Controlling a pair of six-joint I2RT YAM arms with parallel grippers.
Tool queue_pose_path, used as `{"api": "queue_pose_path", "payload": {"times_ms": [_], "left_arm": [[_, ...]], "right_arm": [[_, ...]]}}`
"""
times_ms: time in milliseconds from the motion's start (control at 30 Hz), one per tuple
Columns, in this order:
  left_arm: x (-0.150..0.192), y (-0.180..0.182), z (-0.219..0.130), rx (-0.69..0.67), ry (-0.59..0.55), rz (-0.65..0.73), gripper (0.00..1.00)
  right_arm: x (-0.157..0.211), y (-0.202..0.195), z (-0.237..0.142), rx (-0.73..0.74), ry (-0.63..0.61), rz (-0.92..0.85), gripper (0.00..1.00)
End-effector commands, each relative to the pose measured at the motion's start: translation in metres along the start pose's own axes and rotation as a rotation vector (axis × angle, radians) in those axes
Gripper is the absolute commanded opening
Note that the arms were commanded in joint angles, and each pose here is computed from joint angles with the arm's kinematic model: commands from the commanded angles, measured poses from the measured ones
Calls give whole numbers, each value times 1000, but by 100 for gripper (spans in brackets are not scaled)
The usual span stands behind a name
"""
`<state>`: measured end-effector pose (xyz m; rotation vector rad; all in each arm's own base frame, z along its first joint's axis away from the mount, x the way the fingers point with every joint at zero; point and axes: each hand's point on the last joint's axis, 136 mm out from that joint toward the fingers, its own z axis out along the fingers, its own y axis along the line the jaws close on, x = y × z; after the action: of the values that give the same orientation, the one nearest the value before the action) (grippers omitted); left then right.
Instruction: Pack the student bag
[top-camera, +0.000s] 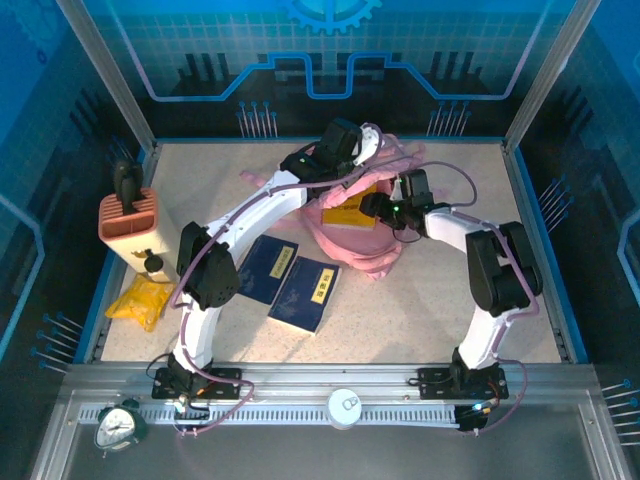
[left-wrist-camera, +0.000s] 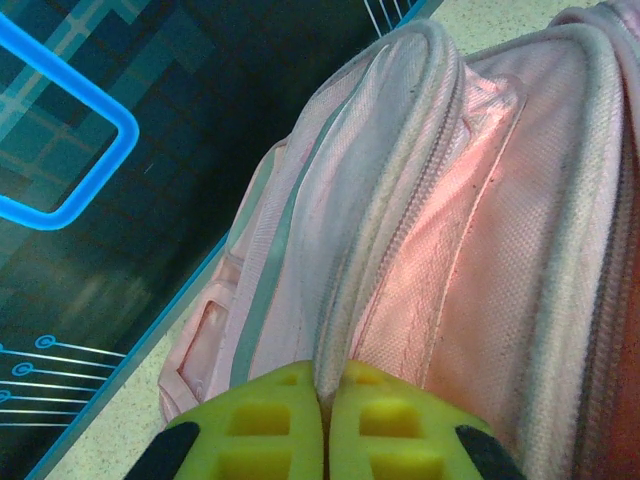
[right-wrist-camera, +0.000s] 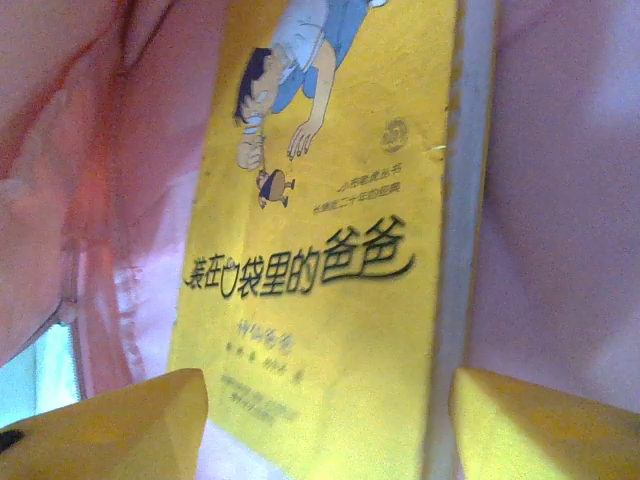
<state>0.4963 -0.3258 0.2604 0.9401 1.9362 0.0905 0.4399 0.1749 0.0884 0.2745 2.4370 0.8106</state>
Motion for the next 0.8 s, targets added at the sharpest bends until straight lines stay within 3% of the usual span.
{"api": "queue_pose_path", "payload": {"times_ms": [0, 100, 200, 400, 667, 767], "left_arm": [[-62, 34, -56, -64, -220, -79, 0], [-62, 33, -56, -63, -225, -78, 0], [-60, 31, -53, -60, -223, -78, 0], [-57, 30, -53, -53, -210, -84, 0], [-48, 28, -51, -56, -188, -83, 0], [-43, 26, -48, -60, -181, -78, 0]], "right_arm": [[16, -6, -23, 104, -8, -78, 68], [45, 1, -19, 75, 23, -91, 61], [63, 11, -5, 41, 51, -92, 44], [53, 18, 23, 25, -2, -124, 20], [-12, -9, 27, 46, -148, -96, 16], [-16, 1, 15, 15, -163, -143, 18]]}}
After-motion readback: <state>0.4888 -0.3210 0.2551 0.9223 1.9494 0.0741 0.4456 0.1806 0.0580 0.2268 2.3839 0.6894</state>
